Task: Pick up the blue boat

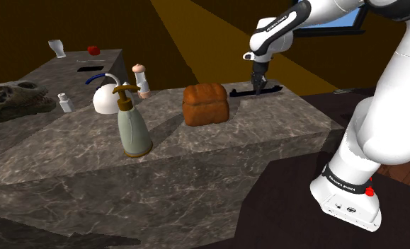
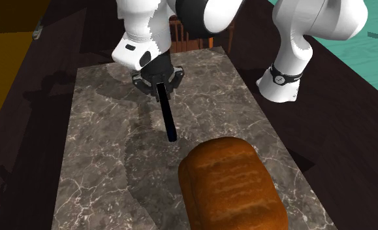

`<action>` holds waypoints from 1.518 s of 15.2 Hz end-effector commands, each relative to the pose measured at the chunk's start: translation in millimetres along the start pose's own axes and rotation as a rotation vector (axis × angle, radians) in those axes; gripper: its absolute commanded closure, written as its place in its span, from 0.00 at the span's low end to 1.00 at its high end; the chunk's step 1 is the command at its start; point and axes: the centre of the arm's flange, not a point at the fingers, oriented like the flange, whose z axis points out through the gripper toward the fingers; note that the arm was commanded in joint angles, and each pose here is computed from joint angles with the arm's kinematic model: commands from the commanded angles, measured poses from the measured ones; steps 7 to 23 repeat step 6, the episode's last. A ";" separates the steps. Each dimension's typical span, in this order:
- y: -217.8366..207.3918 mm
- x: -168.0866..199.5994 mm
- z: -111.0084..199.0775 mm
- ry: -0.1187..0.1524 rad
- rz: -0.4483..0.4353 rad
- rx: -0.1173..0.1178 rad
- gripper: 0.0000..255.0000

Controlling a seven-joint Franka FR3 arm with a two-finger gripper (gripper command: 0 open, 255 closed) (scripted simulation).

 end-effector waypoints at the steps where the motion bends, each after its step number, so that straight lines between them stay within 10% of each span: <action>1: -1.0 -0.2 -10.5 0.000 0.000 0.000 1.00; 23: -1.6 -0.4 -27.1 0.000 0.000 0.000 1.00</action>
